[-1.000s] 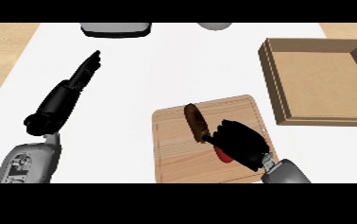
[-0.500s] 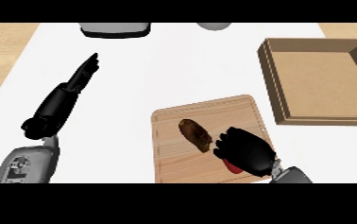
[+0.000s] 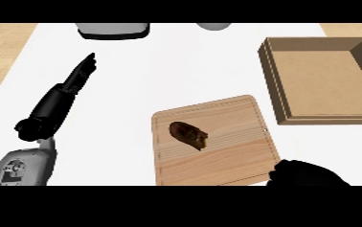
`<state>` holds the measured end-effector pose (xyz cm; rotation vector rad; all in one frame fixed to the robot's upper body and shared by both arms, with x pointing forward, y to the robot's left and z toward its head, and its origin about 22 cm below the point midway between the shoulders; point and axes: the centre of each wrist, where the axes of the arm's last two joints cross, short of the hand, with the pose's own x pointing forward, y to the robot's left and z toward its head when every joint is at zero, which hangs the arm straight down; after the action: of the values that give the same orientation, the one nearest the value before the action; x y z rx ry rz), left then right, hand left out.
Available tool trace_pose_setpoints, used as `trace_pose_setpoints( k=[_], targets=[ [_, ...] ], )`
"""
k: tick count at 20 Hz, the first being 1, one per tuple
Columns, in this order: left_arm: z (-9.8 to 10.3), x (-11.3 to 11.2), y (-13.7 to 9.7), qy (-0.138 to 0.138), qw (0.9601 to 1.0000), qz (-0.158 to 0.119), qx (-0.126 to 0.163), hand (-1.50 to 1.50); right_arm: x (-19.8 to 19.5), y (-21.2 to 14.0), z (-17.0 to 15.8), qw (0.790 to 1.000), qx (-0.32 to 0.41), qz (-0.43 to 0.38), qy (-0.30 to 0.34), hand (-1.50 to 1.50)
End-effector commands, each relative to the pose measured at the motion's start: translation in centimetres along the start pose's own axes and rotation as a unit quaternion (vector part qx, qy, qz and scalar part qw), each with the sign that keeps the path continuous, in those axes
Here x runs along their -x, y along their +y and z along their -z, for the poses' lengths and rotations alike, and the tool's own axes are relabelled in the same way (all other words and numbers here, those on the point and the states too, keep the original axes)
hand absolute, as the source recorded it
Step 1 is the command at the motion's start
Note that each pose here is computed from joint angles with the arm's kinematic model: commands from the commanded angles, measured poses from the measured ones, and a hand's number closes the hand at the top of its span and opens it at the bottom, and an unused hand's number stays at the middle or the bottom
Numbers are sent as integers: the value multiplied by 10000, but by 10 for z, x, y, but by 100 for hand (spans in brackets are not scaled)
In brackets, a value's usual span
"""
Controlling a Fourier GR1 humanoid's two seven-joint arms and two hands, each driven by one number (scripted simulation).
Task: Pick the tomato from the cutting board and place it in the cardboard box
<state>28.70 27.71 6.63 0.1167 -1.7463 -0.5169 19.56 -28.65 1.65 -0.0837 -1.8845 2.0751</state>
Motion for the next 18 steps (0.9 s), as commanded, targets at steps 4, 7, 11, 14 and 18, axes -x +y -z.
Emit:
trace_pose_setpoints(
  k=[4, 7, 11, 14, 18],
  targets=[
    [3, -7, 1, 25, 10000, 35, -85, 0, -12, -53, -58, 9922, 985, -518, -553, 150],
    [4, -3, -7, 34, 10000, -22, -69, 0, -12, -82, -87, 9894, 1330, -327, -476, 150],
    [-4, 9, 9, 77, 10000, 32, -4, 0, -3, -109, -95, 9691, 2357, 260, 682, 150],
    [9, -11, 8, -28, 10000, 77, -10, 0, 3, -121, -112, 9503, 2738, 795, 1250, 150],
    [11, -6, 0, -46, 9999, -90, 127, 0, 28, -157, -115, 9278, 3086, 889, 1897, 150]
  ],
)
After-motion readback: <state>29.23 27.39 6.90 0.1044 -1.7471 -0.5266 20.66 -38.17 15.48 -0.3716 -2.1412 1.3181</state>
